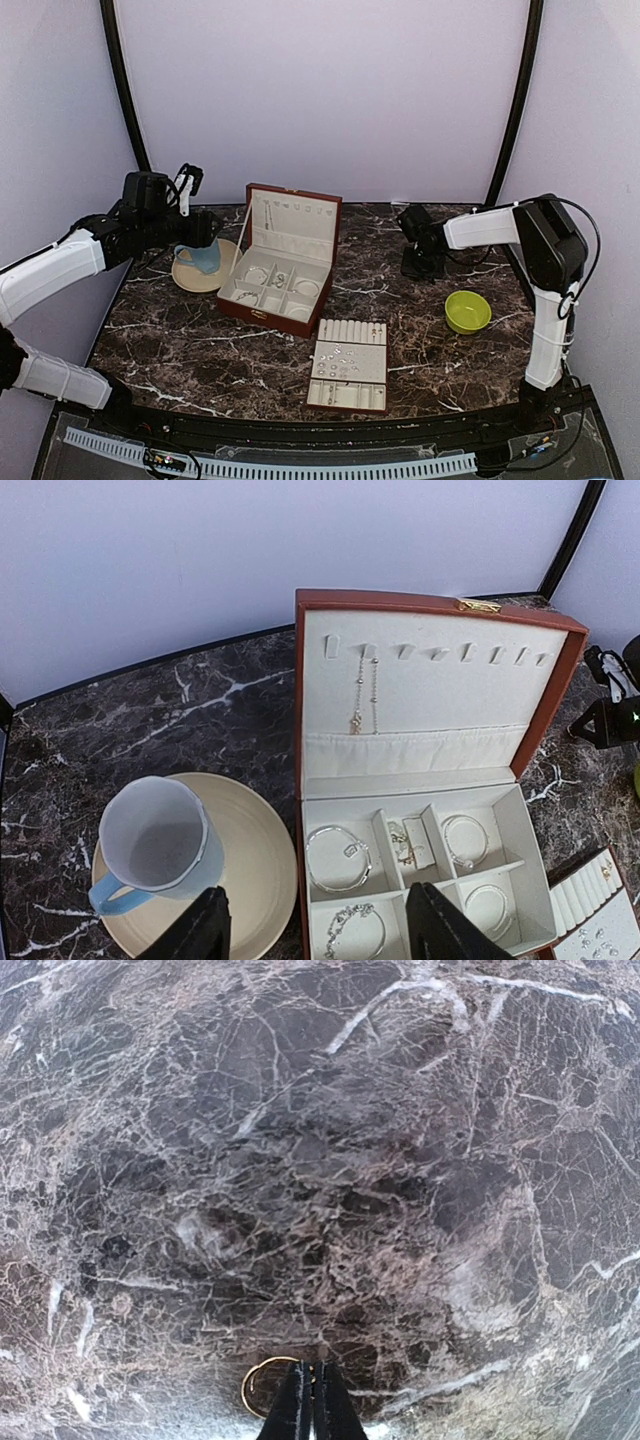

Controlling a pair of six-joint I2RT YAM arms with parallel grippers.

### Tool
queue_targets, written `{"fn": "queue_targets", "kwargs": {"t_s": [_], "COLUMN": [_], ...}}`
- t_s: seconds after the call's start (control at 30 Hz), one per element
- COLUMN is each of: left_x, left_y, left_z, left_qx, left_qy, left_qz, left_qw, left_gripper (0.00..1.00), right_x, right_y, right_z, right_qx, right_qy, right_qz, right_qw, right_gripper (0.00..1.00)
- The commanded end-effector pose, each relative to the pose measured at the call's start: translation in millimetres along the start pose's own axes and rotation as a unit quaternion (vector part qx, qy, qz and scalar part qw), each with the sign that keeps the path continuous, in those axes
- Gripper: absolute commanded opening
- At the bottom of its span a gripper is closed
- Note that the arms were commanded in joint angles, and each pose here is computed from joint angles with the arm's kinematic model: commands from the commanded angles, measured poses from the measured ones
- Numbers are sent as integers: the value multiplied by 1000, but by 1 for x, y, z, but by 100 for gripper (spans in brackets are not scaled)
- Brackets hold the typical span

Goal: Organize the mixed jewelry
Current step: Pick up the ring from the center of the board.

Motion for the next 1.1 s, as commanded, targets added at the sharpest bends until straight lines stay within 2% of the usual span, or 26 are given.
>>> {"fn": "queue_targets", "kwargs": {"t_s": [0.0,0.1,0.2,0.4,0.6,0.87,0.97,1.07], "left_x": [-2,-9,-22,-71,-115,-152,-160,-163], "left_y": [-6,-7,-4,7,19,42,48,53], "left_z": [0,1,6,25,40,74,80,85], "left_qx": [-17,-18,-15,24,68,155,177,196], "left_qy": [14,-9,-26,-32,-137,-193,-205,-215], "left_qz": [26,69,110,147,251,322,333,336], "left_qw": [999,997,994,988,956,914,903,896], "left_gripper": [63,60,53,52,52,51,51,51], "right_x": [-4,-6,-9,-9,17,71,86,98], "right_y": [-6,-22,-43,-89,-141,-197,-208,-213], "right_z": [-2,-6,-9,2,27,55,59,61], "right_qx": [-15,-43,-74,-124,-184,-255,-274,-281], "right_qy": [0,-9,-26,-89,-170,-232,-243,-257], "right_qz": [-10,-33,-59,-134,-234,-368,-382,-380], "right_qw": [1000,998,995,979,939,864,848,843], "right_gripper": [0,0,0,0,0,0,0,0]}}
Point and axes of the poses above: each gripper's point midway between its finger pads, its own y axis out along the fingers, its own x axis along the line the jaws close on, z = x × y, the point moved 10 cm from there along -y, back along the fingers, and after that the axes turned 14 degrees about -y, right-handed, at the moved point
